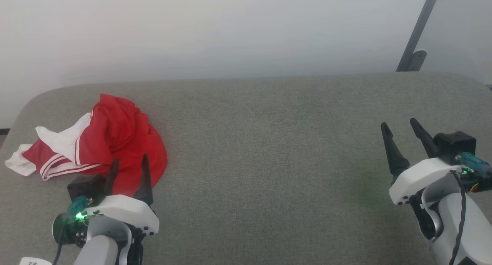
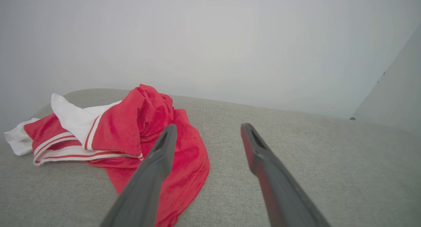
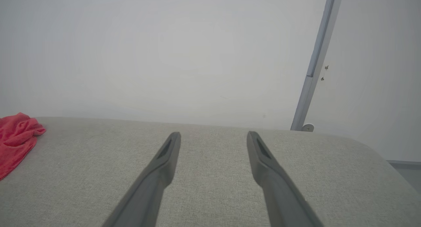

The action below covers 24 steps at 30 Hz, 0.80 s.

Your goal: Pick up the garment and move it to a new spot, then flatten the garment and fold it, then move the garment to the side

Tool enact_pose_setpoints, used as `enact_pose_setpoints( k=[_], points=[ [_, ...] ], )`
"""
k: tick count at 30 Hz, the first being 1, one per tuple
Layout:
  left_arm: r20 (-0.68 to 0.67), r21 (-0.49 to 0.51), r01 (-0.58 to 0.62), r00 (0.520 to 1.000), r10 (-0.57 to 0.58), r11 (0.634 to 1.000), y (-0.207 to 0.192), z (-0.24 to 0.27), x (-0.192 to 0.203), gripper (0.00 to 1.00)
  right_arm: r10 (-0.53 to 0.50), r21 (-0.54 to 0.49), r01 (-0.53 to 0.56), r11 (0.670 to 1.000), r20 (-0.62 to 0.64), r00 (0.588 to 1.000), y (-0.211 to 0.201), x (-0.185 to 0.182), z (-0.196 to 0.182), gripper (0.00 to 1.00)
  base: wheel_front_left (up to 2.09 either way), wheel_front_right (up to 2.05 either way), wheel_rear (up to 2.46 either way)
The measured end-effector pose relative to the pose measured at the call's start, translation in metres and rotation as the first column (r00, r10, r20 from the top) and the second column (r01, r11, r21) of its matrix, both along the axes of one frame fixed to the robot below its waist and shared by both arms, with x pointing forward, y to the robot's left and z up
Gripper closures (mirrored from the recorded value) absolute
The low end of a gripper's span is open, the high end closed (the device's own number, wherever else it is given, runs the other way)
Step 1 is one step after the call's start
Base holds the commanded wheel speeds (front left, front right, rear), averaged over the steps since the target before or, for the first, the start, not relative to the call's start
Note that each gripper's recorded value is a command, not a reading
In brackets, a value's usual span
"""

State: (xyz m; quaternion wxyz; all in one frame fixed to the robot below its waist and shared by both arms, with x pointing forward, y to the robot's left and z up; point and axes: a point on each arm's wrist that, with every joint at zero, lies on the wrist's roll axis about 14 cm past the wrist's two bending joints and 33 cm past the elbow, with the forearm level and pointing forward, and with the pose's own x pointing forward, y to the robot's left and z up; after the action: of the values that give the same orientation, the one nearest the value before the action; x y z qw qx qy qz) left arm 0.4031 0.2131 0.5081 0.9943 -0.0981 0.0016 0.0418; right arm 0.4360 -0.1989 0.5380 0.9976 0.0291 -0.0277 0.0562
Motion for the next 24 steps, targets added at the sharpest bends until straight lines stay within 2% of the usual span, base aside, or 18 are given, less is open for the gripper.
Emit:
enact_pose_setpoints(
  k=[6,11,24],
  points=[
    [0.01,0.037,0.01,1.0,-0.01,0.999,-0.001,0.001,-0.001,0.0,-0.005,-0.026,0.006,1.0,0.021,1.0,-0.003,-0.001,0.004,0.0,0.0,0.0,0.0],
    [0.018,0.031,0.011,1.0,-0.011,0.999,0.0,0.001,-0.001,0.0,-0.01,-0.05,0.012,0.999,0.031,0.999,-0.006,-0.003,0.005,0.0,0.0,0.0,0.0],
    [0.028,0.093,0.017,0.999,-0.019,0.996,0.003,0.0,-0.003,0.0,-0.025,-0.064,0.03,0.998,0.072,0.997,-0.009,-0.005,0.013,0.0,0.0,0.0,0.0]
  ],
)
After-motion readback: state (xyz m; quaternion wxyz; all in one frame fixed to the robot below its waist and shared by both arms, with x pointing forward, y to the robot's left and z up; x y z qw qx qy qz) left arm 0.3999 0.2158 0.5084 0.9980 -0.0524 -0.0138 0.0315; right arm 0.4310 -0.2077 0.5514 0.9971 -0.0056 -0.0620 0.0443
